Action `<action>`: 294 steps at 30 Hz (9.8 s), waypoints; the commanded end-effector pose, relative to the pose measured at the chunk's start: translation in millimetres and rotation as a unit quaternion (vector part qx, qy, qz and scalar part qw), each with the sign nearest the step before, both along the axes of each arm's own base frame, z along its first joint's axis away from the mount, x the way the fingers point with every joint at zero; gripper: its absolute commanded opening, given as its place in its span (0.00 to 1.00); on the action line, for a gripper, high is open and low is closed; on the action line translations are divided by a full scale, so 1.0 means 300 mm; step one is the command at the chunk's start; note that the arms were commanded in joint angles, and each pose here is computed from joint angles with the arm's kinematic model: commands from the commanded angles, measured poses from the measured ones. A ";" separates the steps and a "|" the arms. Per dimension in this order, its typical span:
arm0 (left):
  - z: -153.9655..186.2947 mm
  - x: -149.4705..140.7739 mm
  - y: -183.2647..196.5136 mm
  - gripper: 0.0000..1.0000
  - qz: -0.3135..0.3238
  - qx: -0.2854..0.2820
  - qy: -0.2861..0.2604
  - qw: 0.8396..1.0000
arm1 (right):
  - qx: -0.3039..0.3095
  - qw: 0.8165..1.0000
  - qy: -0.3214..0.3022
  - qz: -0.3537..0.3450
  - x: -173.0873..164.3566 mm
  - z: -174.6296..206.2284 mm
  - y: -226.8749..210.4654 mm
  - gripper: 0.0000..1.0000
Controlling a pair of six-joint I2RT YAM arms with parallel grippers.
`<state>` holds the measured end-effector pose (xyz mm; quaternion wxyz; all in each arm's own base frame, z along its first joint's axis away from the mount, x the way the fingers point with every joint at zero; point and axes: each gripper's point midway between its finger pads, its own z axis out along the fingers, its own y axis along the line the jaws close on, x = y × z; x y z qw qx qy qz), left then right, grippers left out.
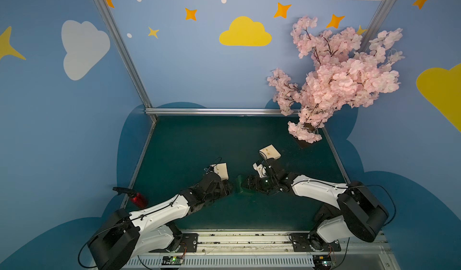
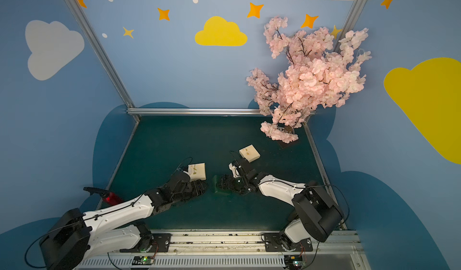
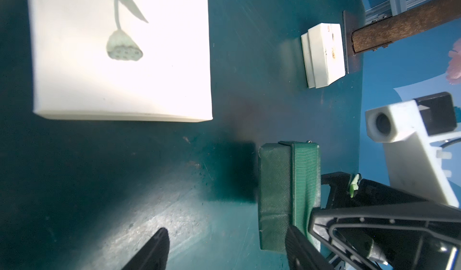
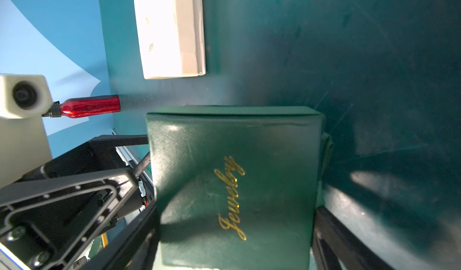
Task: Take the rings out of the lift-off lid box
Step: Open the lid on the jewelry box, then place the lid at the center of the board, then take out the ring from the jewelry box, then place the ring at the center of the board.
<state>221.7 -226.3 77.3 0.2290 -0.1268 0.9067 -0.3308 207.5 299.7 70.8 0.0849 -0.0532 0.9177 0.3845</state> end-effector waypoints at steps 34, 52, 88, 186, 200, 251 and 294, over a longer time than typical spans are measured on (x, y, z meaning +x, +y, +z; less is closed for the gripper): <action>-0.060 0.014 -0.070 0.73 -0.022 -0.014 0.025 0.999 | 0.072 0.997 -0.001 0.029 -0.040 0.048 0.058 0.88; -0.098 -0.029 -0.099 0.73 -0.048 0.014 0.044 0.998 | 0.115 0.993 -0.017 0.025 -0.027 0.140 0.073 0.88; 0.035 -0.001 0.131 0.76 0.027 0.080 -0.047 0.995 | -0.134 0.987 -0.087 -0.012 0.182 0.110 -0.078 0.88; 0.029 0.105 0.112 0.82 0.007 0.007 -0.053 0.999 | -0.244 0.935 -0.111 0.231 0.024 -0.103 0.026 0.17; 0.037 0.114 0.092 0.82 -0.004 0.003 -0.056 0.998 | -0.236 0.944 -0.127 0.190 0.040 -0.044 0.016 0.04; -0.185 0.100 -0.060 0.58 -0.084 0.129 0.057 0.986 | -0.115 0.986 -0.070 0.095 0.097 -0.021 0.058 0.05; 0.198 0.186 -0.142 0.64 -0.127 0.061 -0.133 0.981 | -0.238 0.967 -0.010 -0.094 0.234 -0.109 -0.368 0.08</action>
